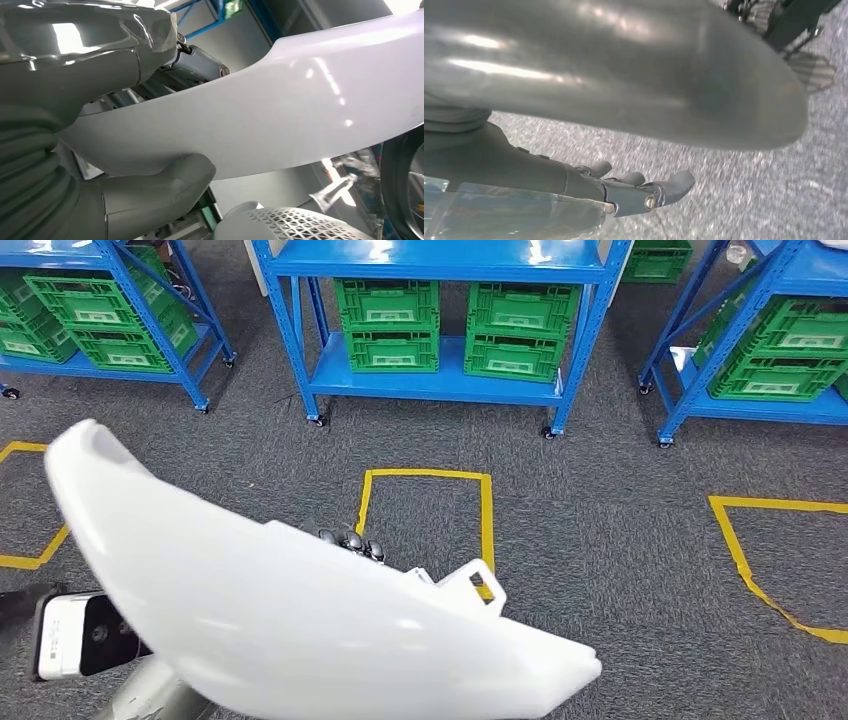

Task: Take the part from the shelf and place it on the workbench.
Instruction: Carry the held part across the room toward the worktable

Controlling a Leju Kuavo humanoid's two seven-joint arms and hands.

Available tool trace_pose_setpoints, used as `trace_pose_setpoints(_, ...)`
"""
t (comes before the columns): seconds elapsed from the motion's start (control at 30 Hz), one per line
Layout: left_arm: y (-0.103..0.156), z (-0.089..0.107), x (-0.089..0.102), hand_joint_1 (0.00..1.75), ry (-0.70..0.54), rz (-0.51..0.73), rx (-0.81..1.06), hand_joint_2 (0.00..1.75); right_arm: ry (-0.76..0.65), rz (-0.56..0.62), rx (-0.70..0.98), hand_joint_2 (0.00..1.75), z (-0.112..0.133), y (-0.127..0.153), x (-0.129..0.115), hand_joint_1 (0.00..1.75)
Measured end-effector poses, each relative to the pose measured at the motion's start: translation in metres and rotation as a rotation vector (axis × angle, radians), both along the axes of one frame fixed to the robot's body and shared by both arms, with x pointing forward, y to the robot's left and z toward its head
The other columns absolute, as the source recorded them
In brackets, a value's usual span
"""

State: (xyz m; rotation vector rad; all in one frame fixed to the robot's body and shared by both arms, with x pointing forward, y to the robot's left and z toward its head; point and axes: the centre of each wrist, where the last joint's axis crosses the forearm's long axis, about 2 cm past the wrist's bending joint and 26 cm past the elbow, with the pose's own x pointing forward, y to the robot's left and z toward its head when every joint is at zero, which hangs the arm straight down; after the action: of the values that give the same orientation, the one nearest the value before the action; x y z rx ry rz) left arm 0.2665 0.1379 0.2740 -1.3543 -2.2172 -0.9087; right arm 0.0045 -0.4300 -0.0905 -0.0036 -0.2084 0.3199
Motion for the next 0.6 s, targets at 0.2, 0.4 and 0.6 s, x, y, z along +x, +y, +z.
trace_pose_setpoints(0.2, -0.001, -0.003, -0.002, 1.75, 0.012, -0.001, -0.002, 1.75, -0.022, 0.003, 0.008, 0.00, 0.001, -0.004, -0.002, 0.00)
trace_pose_setpoints(0.4, 0.000, -0.002, -0.003, 1.75, 0.007, 0.003, 0.005, 1.75, -0.093, -0.020, 0.029, 0.00, 0.002, -0.012, 0.001, 0.00)
trace_pose_setpoints(0.6, 0.002, -0.004, -0.003, 1.75, 0.009, 0.007, 0.011, 1.75, -0.091, -0.052, 0.062, 0.00, 0.003, -0.014, -0.008, 0.00)
